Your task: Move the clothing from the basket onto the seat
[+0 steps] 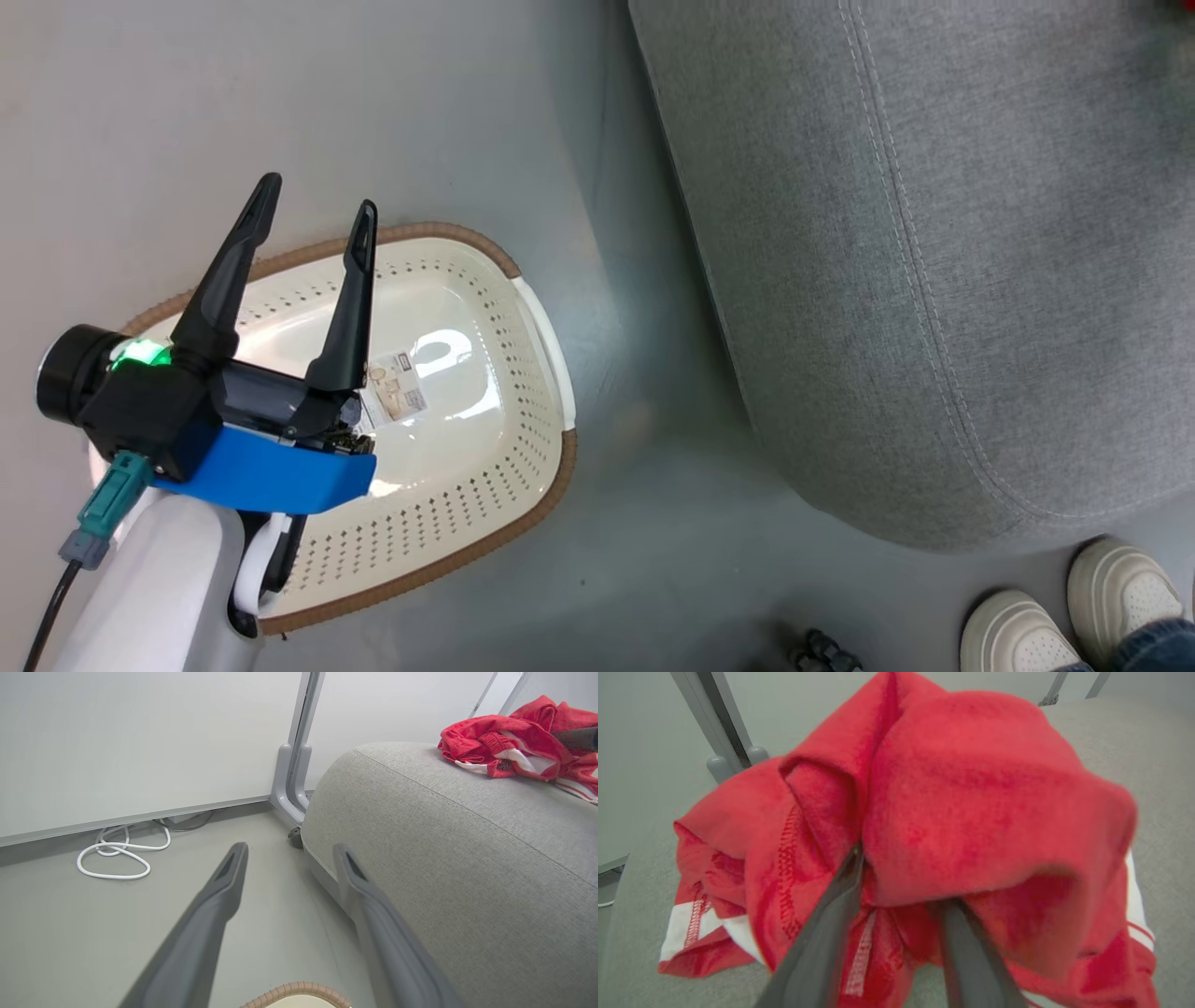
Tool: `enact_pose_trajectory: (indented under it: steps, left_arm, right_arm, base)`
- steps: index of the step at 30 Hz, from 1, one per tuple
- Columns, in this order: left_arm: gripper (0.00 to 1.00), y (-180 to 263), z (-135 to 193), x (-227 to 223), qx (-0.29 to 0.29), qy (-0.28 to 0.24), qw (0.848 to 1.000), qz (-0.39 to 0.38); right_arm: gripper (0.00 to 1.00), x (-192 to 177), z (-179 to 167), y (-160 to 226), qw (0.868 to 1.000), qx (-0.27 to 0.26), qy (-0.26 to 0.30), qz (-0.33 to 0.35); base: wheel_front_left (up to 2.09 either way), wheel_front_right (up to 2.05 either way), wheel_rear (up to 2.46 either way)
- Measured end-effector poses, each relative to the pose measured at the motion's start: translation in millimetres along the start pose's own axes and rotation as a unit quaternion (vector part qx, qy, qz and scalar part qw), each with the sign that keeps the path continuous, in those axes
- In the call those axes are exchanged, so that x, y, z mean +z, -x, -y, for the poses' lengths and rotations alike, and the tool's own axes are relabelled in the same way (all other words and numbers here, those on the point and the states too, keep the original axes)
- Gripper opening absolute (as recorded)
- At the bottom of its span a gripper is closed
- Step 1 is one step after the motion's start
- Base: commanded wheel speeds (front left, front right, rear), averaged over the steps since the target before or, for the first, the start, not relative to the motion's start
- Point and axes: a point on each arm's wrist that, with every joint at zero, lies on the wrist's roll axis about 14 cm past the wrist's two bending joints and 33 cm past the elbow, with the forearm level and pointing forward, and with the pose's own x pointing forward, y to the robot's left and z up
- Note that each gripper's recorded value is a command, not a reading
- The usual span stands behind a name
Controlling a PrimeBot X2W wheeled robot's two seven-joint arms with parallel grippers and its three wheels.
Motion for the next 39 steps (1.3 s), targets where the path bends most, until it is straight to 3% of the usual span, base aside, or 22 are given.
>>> enact_pose_trajectory:
  steps: [9, 16, 20, 27, 33, 39]
  left_arm:
    - [1.00, 18.4, 9.3, 38.0, 0.023, -0.003, 0.999, 0.028]
    - [1.00, 53.6, 18.8, 77.8, 0.068, 0.007, 0.996, 0.059]
    - [1.00, 84.9, 19.4, 93.9, 0.105, 0.013, 0.991, 0.076]
    - [1.00, 140.4, 18.2, 110.8, 0.168, 0.007, 0.980, 0.104]
    - [1.00, 188.6, 7.4, 116.1, 0.226, 0.001, 0.966, 0.124]
    - [1.00, 231.6, -5.0, 116.0, 0.275, -0.004, 0.951, 0.137]
  right_arm:
    - [1.00, 2.5, -17.1, 37.1, 0.998, 0.042, 0.036, 0.014]
    - [1.00, -0.2, -55.7, 93.6, 0.991, 0.118, 0.055, 0.034]
    - [1.00, 9.5, -91.0, 135.9, 0.979, 0.183, 0.050, 0.081]
    - [1.00, 24.8, -124.0, 204.5, 0.954, 0.259, 0.029, 0.149]
    - [1.00, 26.5, -143.3, 246.3, 0.938, 0.300, 0.000, 0.174]
    - [1.00, 18.1, -151.2, 275.2, 0.933, 0.317, -0.019, 0.169]
  base:
    - [0.00, 0.00, 0.00]
    - [0.00, 0.00, 0.00]
    - [0.00, 0.00, 0.00]
    - [0.00, 0.00, 0.00]
    - [0.00, 0.00, 0.00]
    - [0.00, 0.00, 0.00]
